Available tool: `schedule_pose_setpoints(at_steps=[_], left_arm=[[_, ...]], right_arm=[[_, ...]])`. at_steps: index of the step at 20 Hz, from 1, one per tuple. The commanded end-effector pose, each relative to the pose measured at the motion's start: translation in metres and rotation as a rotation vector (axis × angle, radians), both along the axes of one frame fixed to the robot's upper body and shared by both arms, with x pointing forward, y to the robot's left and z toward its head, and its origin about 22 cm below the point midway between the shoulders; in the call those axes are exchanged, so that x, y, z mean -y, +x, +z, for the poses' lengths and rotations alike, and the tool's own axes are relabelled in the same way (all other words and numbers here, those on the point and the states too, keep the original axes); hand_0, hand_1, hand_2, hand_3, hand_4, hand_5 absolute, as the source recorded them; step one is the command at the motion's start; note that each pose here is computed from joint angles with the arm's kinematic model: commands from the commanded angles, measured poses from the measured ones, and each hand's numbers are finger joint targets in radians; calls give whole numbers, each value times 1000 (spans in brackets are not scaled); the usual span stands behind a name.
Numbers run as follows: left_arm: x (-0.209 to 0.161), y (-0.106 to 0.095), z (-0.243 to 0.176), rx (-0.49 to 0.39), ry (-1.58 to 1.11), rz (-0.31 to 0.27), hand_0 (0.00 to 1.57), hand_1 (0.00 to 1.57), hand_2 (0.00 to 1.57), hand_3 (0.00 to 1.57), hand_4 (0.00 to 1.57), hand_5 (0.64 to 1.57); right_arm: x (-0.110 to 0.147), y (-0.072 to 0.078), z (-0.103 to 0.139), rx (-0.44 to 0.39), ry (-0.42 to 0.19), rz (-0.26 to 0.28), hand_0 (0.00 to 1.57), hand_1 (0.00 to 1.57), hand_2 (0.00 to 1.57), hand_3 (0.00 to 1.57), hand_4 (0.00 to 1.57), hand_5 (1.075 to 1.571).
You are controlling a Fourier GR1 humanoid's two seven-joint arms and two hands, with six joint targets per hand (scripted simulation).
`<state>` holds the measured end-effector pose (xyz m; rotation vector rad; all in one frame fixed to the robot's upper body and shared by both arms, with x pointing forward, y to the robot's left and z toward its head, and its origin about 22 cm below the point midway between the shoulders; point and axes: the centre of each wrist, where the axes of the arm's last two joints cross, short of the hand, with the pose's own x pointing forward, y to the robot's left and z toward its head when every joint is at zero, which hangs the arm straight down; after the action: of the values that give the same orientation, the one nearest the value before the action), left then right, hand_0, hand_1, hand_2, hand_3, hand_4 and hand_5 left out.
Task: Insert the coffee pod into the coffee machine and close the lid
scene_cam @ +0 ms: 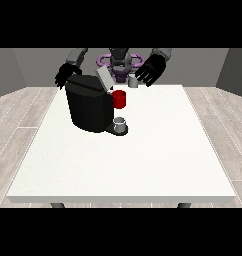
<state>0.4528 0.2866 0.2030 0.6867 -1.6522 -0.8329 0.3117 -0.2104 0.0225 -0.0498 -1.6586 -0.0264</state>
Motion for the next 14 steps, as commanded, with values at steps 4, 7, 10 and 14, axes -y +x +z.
schedule_pose_setpoints(at_steps=[4, 7, 10, 14], left_arm=[[6, 4, 28, 38, 2, -3, 1278, 1278, 1332, 1265, 519, 1571], [19, 7, 45, 94, 14, 38, 1281, 1281, 1306, 1226, 501, 1571], [16, 7, 40, 92, 20, 15, 1277, 1277, 1303, 1236, 488, 1571], [34, 9, 33, 50, 34, -10, 1292, 1292, 1315, 1222, 498, 1571]], right_arm=[[1, 4, 11, 57, -12, 13, 0, 0, 0, 0, 520, 1571], [-16, 6, 14, 94, -33, 20, 0, 0, 0, 0, 480, 1571], [-6, 14, 27, 103, 0, -16, 0, 0, 0, 0, 519, 1571], [-2, 9, 15, 52, -3, -6, 0, 0, 0, 0, 514, 1571]])
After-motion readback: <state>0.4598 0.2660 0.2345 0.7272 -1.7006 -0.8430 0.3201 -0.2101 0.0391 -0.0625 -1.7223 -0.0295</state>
